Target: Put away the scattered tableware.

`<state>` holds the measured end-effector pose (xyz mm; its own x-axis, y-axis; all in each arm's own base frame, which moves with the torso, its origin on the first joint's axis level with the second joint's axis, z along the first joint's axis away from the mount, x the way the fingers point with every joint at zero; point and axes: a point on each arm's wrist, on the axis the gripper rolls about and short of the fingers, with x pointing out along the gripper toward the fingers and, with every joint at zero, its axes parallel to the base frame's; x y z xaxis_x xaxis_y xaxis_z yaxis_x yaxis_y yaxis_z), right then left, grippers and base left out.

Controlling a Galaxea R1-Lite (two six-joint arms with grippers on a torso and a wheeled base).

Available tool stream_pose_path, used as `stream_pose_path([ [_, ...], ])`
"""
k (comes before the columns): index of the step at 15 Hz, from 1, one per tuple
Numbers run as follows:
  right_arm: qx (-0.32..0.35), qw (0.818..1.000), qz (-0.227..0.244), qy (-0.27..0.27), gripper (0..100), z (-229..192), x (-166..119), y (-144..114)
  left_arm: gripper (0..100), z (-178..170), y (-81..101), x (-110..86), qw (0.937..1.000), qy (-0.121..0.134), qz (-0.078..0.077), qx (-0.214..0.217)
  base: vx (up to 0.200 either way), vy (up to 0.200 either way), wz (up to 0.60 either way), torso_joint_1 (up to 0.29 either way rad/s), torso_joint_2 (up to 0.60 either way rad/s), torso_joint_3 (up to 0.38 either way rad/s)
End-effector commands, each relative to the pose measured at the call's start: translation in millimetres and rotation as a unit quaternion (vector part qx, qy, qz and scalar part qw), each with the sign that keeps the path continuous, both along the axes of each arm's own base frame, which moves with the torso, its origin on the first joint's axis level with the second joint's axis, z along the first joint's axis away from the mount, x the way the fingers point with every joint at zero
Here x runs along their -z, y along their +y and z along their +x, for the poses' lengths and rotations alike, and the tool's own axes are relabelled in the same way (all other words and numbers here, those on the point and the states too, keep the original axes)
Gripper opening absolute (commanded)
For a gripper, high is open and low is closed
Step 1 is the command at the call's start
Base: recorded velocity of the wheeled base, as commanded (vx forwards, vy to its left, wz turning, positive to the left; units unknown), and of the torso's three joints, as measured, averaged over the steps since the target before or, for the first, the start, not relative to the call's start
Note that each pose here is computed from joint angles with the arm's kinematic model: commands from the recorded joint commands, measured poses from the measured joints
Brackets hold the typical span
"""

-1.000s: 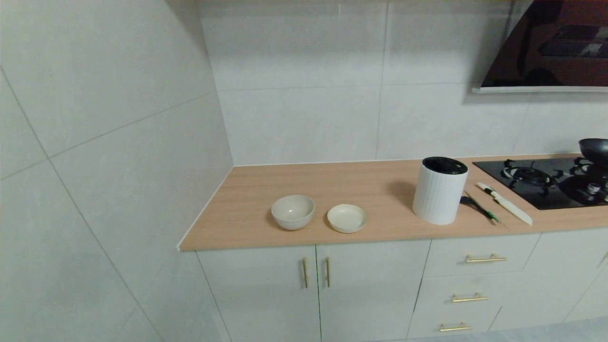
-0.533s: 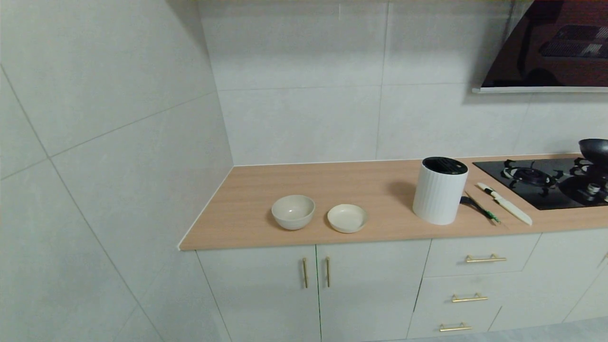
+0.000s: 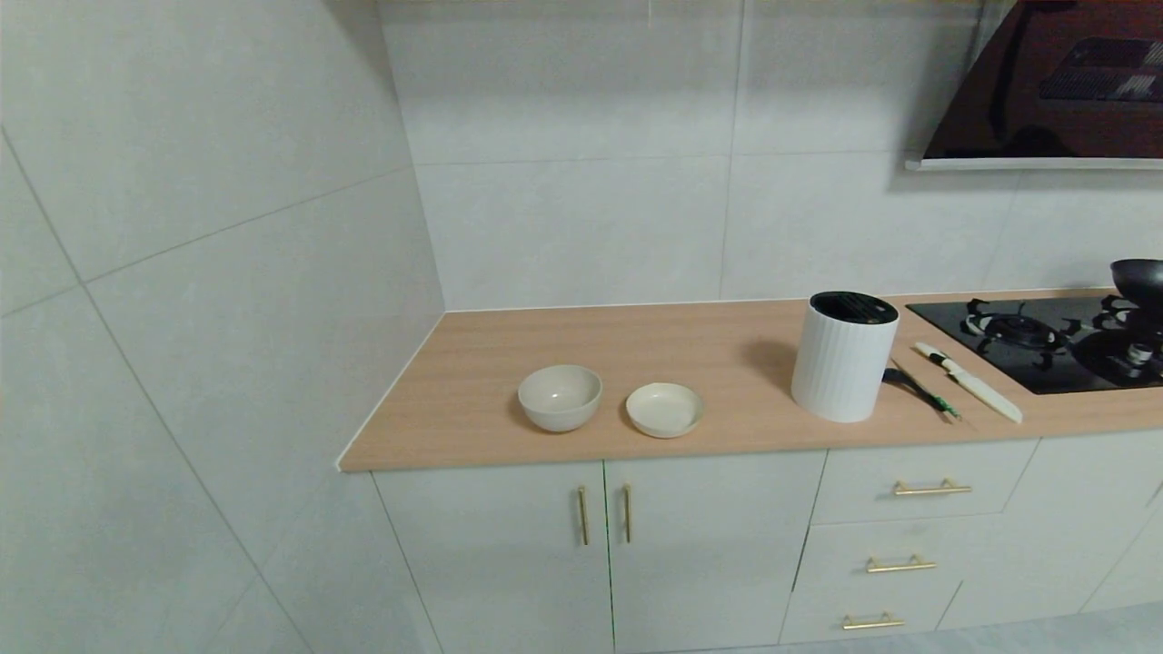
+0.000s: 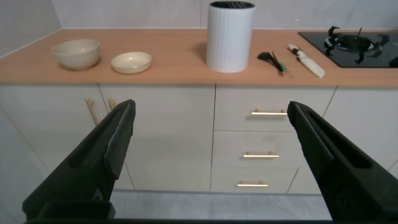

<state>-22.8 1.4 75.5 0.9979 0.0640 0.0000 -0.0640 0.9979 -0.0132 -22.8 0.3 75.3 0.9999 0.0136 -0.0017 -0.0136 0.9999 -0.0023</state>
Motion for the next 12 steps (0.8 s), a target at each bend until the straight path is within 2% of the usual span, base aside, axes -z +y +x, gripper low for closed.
stream_pose_path([
  [1,0.0,1.0,0.0,0.001,100,0.1,0.0,0.0,100,0.1,0.0,-0.1,1.0,0.001,0.0,0.0,0.0,0.0,0.0,-0.159,0.34,0.173],
  [8,0.0,1.0,0.0,0.0,100,0.0,0.0,0.0,100,0.1,0.0,-0.1,1.0,0.001,0.0,0.0,0.0,0.0,0.0,-0.173,0.37,0.193],
  [12,0.0,1.0,0.0,0.001,100,0.1,0.0,0.0,100,0.1,0.0,-0.1,1.0,0.001,0.0,0.0,0.0,0.0,0.0,-0.222,0.48,0.265],
])
